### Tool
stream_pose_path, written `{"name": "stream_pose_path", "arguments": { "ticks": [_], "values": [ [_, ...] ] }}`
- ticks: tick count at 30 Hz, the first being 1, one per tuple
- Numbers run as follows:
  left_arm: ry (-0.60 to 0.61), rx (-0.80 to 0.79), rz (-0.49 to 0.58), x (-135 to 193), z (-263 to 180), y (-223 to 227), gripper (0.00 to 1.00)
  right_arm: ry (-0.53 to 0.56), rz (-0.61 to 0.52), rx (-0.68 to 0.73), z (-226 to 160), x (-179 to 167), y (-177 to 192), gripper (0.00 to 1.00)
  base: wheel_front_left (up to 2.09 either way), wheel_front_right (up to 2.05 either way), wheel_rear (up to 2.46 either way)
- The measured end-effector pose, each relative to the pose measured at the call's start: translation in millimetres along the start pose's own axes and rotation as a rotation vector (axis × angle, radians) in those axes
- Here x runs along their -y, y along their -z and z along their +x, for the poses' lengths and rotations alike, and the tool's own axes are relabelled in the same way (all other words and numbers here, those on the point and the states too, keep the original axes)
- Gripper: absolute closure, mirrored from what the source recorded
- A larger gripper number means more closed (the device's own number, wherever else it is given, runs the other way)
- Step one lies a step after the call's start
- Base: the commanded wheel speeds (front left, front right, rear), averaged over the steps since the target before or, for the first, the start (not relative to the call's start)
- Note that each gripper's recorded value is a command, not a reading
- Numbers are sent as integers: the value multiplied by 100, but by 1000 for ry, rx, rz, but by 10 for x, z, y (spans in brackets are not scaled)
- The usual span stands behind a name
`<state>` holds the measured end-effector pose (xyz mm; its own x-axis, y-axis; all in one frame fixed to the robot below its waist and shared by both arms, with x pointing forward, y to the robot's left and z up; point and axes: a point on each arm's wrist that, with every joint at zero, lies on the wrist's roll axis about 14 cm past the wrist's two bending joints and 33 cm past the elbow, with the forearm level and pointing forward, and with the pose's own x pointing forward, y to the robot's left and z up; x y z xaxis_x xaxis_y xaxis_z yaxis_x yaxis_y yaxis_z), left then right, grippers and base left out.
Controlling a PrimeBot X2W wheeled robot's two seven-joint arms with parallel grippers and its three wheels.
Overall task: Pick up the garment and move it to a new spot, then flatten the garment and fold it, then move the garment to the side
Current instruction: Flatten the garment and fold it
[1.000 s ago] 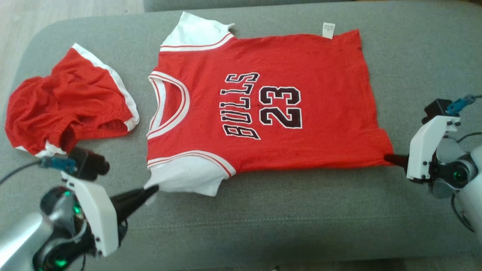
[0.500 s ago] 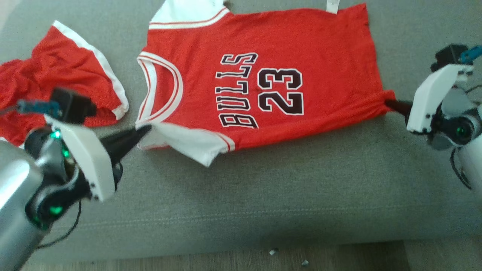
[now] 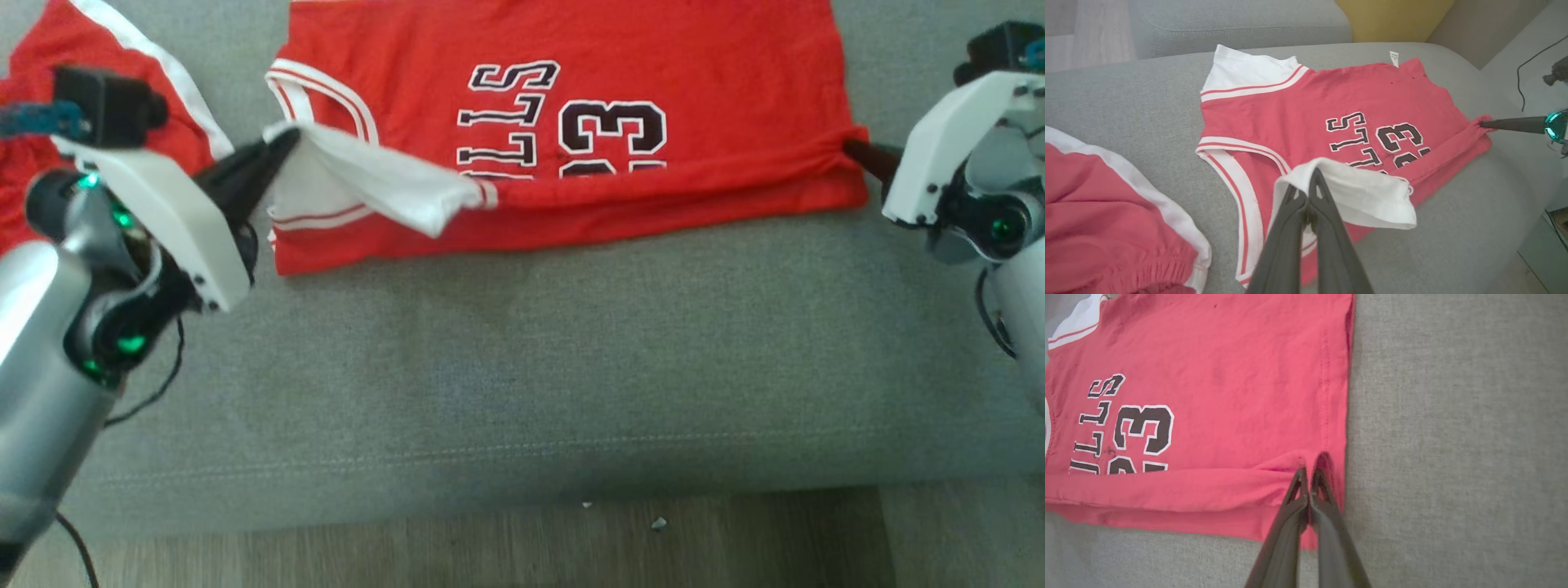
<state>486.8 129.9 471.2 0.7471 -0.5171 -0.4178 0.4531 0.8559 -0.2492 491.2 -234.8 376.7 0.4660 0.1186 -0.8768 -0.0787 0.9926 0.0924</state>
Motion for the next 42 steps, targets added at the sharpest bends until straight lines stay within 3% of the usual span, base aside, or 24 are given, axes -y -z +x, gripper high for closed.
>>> {"name": "stream_pose_path", "arguments": {
  "ticks": [12,13,14,15,24,31,37,42],
  "values": [
    [-66,40,9,-240,332,-29,100,-9,6,83,171,-68,-227,100,0,0,0],
    [-73,41,5,-258,351,-24,100,-7,3,110,172,-66,-271,65,0,0,0],
    [-87,51,2,-284,369,-32,56,-9,15,141,168,-66,-325,0,0,0,0],
    [-108,61,-1,-316,383,-43,0,-11,29,159,163,-64,-361,0,0,0,0],
    [-204,234,-17,-404,390,-309,0,-6,55,291,48,-67,-526,0,0,0,0],
    [-247,462,-65,-272,216,-583,0,-50,8,564,-283,-248,-854,0,0,0,0],
    [-291,512,-143,-158,14,-456,0,-85,-21,720,-498,-384,-811,0,0,0,0],
    [-309,640,-167,27,-303,-599,0,-108,-46,863,-729,-493,-744,0,0,0,0]
  ]
}}
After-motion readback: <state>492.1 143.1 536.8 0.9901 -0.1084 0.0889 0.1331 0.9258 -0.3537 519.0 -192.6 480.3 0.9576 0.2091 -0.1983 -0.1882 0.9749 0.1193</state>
